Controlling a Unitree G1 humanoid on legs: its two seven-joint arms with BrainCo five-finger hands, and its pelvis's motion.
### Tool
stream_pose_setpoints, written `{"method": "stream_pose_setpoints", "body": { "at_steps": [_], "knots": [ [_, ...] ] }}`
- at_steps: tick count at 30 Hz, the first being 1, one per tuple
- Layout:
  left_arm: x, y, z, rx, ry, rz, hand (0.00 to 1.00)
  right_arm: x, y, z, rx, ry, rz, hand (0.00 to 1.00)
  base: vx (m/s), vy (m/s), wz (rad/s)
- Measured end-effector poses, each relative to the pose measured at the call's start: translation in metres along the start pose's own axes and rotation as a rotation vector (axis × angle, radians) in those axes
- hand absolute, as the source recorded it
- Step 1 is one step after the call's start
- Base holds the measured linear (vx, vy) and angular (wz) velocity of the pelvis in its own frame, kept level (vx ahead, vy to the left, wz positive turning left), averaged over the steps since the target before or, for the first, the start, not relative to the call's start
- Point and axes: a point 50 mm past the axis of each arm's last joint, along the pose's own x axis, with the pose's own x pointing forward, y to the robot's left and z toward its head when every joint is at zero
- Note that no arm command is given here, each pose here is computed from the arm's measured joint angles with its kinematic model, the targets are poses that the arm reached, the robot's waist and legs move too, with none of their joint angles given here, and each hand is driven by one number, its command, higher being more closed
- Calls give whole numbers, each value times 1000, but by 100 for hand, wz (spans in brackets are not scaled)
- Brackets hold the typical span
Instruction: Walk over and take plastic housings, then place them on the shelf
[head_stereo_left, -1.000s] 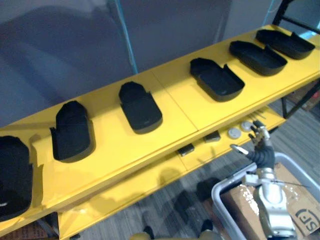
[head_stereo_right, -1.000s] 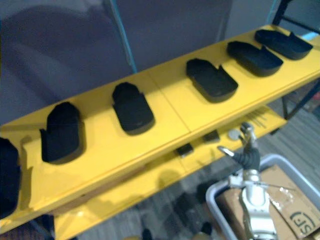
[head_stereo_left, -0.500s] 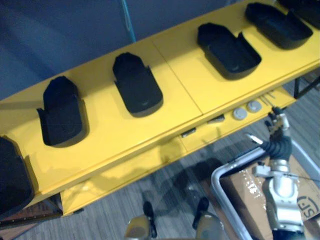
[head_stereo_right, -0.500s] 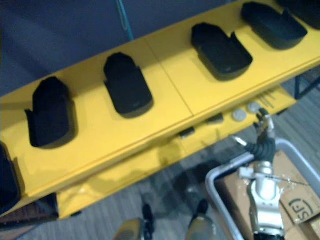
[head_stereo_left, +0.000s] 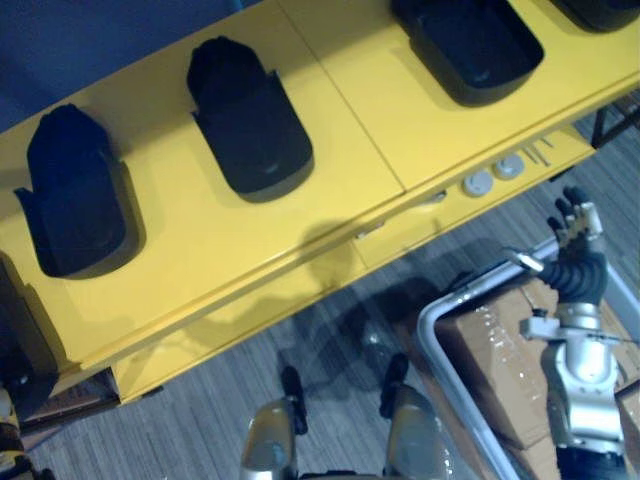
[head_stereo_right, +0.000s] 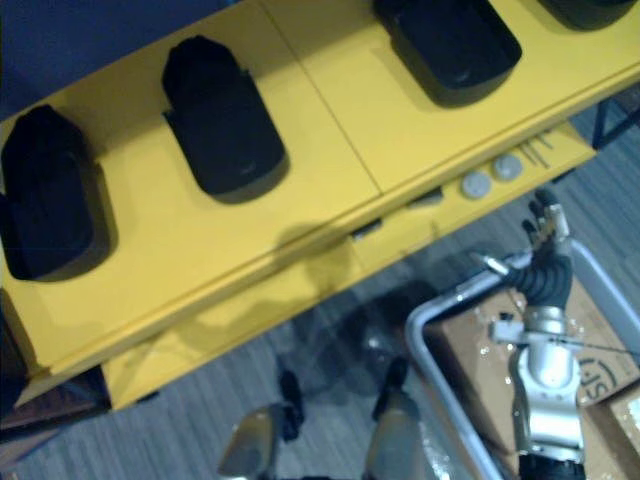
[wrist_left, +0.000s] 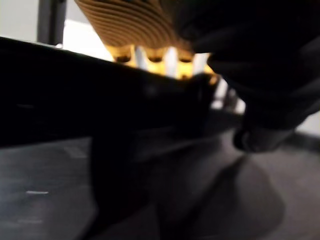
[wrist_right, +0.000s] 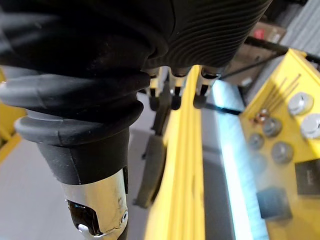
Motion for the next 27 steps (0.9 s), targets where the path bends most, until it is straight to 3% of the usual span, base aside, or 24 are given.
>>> {"method": "stream_pose_setpoints", "body": {
  "at_steps": [8, 11, 13, 18, 22, 27],
  "knots": [
    [-6, 16, 34, -173, -59, 207, 0, -11, -2, -2, 18, 17, -36, 0, 41, 2, 1],
    [-6, 37, 49, -248, -131, 323, 0, -17, -3, -3, 23, 14, -42, 0, 43, 18, 1],
    [-7, 58, 65, -356, -215, 417, 0, -25, 0, -9, 42, 42, -52, 0, 84, 21, 10],
    [-30, 80, 100, -552, -486, 512, 0, -43, 7, -17, 82, 79, -65, 0, 154, 20, 6],
    [-78, 92, 112, -756, -738, 524, 0, -48, 11, -16, 129, 55, -82, 0, 108, 26, 11],
    [-121, 59, 61, -884, -721, 387, 0, -50, 22, -17, 192, 56, -90, 0, 36, -12, 22]
  ]
}}
